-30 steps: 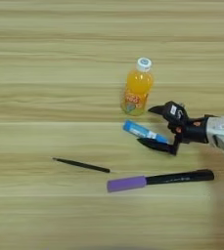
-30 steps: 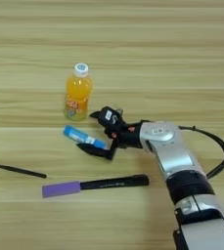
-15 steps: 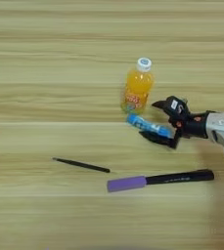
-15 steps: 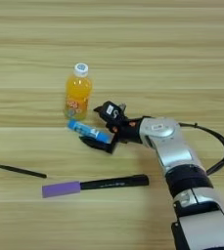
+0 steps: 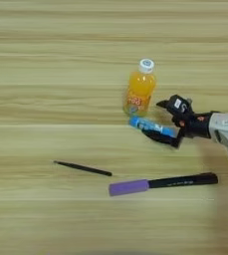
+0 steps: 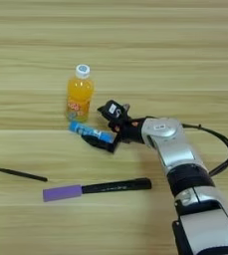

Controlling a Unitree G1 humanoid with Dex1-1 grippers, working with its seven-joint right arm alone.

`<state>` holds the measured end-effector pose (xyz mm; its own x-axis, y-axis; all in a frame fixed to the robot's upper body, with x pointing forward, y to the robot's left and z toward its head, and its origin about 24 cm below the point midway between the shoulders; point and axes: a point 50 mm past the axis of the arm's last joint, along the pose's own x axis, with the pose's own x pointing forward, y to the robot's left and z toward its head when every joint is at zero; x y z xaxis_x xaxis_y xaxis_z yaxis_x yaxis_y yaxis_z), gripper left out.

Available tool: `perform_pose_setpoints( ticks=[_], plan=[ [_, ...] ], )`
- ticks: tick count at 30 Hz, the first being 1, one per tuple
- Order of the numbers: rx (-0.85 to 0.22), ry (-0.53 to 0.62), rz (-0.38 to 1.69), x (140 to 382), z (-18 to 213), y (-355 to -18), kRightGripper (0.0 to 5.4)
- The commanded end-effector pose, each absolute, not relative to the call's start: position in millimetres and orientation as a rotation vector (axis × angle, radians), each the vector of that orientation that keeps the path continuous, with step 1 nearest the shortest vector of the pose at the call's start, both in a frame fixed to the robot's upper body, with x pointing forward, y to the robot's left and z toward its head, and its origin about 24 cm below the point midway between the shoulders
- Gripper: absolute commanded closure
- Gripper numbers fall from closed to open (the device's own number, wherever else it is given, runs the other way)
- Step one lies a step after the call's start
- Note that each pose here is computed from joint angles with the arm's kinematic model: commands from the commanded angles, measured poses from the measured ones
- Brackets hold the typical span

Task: Move the objects on the table

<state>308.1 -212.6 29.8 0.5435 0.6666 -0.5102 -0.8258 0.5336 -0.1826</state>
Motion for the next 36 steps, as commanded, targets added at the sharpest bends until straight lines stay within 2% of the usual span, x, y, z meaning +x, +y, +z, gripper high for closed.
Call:
perform_pose_setpoints(
  ticks=[1,24,36],
  plan=[
    [-0.512,0.434,0.864,313.5,34.9,-222.2,0.02],
    [-0.498,0.360,0.971,305.2,53.7,-221.9,0.02],
    [-0.493,0.279,0.928,310.3,80.3,-235.0,0.02]
  ],
)
